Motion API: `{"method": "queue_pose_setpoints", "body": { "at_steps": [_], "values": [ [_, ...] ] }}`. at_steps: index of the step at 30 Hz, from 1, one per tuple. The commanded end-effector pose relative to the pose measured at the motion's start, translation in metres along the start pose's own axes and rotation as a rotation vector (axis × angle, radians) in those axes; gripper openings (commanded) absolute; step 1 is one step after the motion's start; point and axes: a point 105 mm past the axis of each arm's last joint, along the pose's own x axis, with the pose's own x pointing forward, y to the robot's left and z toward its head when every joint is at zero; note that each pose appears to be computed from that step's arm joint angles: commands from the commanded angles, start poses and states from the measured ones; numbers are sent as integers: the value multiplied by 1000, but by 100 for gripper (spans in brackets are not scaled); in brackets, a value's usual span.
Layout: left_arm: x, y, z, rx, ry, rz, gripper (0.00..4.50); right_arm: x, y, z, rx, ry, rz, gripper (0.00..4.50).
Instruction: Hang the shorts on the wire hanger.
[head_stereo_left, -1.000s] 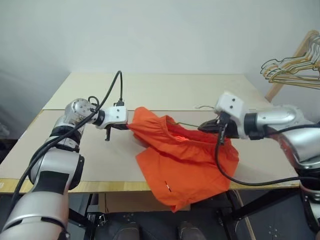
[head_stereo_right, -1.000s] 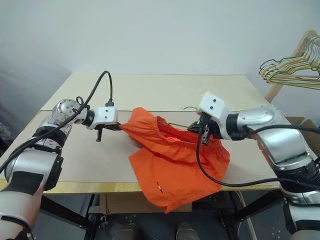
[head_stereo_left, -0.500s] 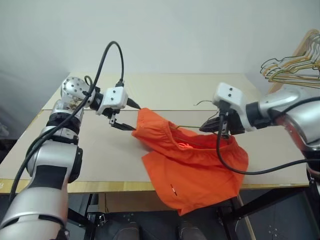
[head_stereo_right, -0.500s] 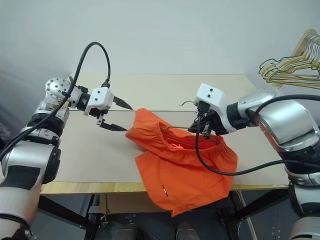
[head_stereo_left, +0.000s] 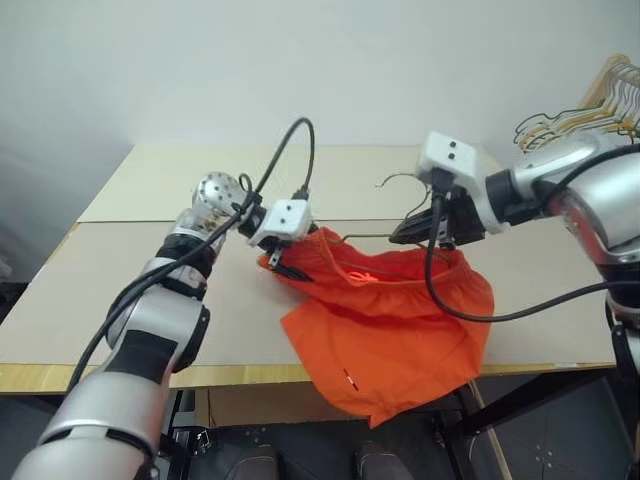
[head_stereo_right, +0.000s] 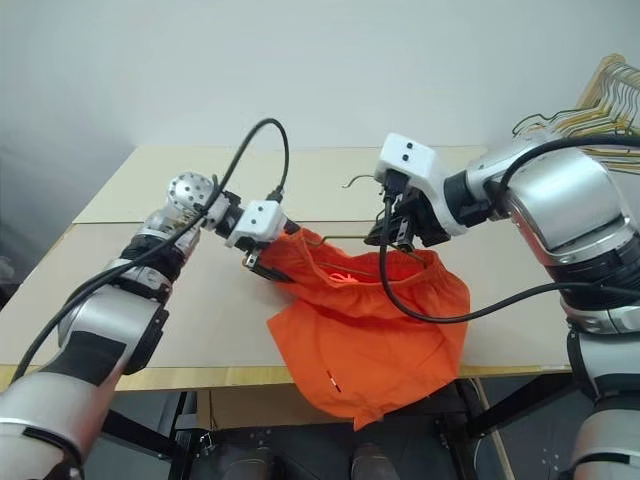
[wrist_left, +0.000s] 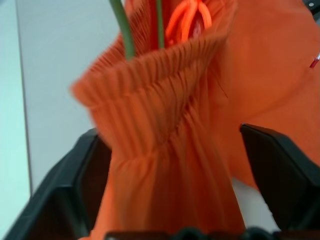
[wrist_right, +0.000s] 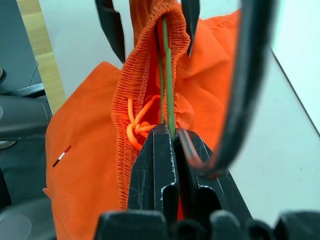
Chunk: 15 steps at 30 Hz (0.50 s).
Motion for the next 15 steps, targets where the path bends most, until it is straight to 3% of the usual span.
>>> {"method": "queue_pose_setpoints", "body": {
  "at_steps": [1, 9, 13, 15],
  "values": [
    [-7, 17, 18, 58, -18, 56, 293, -9, -2, 10, -27, -16, -23, 0],
    [-10, 19, 15, 48, -10, 87, 20, -9, -3, 8, -88, -21, -38, 0],
    [-12, 21, 12, 39, -4, 114, 4, -8, -8, 6, -134, -28, -85, 0],
    [-12, 23, 11, 25, -6, 140, 0, -9, -12, 2, -144, -19, -117, 61]
  ]
}}
